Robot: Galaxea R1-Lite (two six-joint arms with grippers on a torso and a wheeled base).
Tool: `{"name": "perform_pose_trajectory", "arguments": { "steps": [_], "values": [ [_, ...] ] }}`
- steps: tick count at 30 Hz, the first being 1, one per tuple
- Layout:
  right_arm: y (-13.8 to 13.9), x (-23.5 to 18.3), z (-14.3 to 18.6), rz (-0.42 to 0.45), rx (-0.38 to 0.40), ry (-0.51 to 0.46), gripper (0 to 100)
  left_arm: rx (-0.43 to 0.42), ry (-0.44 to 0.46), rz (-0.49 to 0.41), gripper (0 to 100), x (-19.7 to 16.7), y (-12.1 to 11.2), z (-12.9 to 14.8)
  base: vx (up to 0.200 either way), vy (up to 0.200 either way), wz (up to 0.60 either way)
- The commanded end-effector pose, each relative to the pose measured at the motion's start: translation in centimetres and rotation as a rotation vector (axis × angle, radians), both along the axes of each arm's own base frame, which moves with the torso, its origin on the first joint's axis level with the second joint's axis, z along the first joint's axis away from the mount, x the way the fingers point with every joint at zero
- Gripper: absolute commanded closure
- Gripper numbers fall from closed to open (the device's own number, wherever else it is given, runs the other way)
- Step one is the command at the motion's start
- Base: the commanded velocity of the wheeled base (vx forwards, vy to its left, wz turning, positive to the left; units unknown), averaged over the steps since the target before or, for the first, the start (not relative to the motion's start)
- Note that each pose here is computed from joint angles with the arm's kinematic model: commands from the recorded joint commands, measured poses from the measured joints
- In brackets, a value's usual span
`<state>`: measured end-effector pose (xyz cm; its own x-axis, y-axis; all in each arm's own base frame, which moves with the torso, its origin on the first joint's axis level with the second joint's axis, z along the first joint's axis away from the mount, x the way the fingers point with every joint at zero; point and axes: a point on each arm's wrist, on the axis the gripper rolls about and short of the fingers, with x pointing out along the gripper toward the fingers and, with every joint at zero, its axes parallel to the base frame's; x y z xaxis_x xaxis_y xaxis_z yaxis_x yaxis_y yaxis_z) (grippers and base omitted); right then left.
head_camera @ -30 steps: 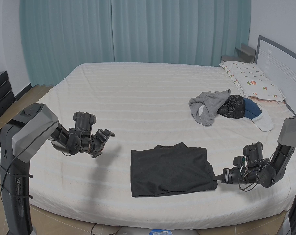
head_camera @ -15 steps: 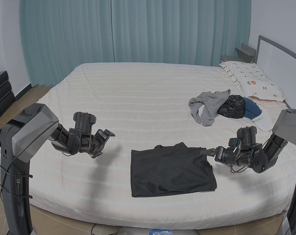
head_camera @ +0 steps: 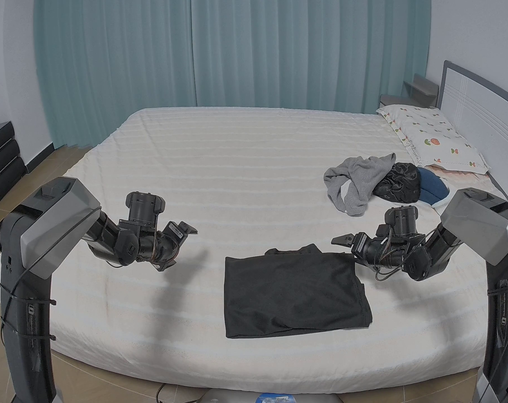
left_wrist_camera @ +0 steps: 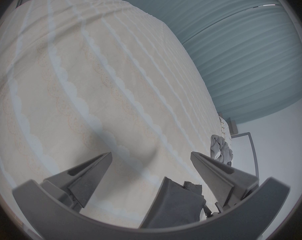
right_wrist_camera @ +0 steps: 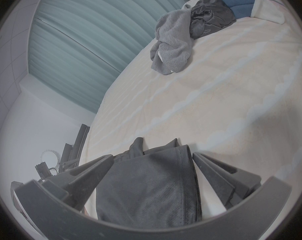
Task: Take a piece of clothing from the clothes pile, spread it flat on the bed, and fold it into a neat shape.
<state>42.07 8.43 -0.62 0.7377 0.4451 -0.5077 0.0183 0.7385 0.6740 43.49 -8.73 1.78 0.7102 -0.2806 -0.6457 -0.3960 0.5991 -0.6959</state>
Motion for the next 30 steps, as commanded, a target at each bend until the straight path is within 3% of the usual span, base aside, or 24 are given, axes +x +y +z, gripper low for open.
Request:
{"name": "perform_pose_trajectory", "arguments": {
  "steps": [1, 6, 7, 30],
  "values": [
    [0.1, 0.6, -1.5, 0.001, -0.001, 0.015, 0, 0.000, -0.002, 0.001, 0, 0.0, 0.0, 0.0, 0.000, 0.000, 0.00],
    [0.3, 0.6, -1.6, 0.004, -0.001, 0.011, 0, 0.000, 0.000, 0.001, 0, 0.0, 0.0, 0.0, 0.000, 0.000, 0.00],
    [0.2, 0.7, -1.6, 0.001, -0.001, 0.007, 100, 0.000, 0.000, 0.001, 0, 0.0, 0.0, 0.0, 0.000, 0.000, 0.00],
    [-1.7, 2.2, -0.6, -0.104, 0.023, -0.029, 100, -0.001, -0.003, -0.001, 0, 0.1, -0.1, 0.1, 0.000, 0.000, 0.00]
  ]
}}
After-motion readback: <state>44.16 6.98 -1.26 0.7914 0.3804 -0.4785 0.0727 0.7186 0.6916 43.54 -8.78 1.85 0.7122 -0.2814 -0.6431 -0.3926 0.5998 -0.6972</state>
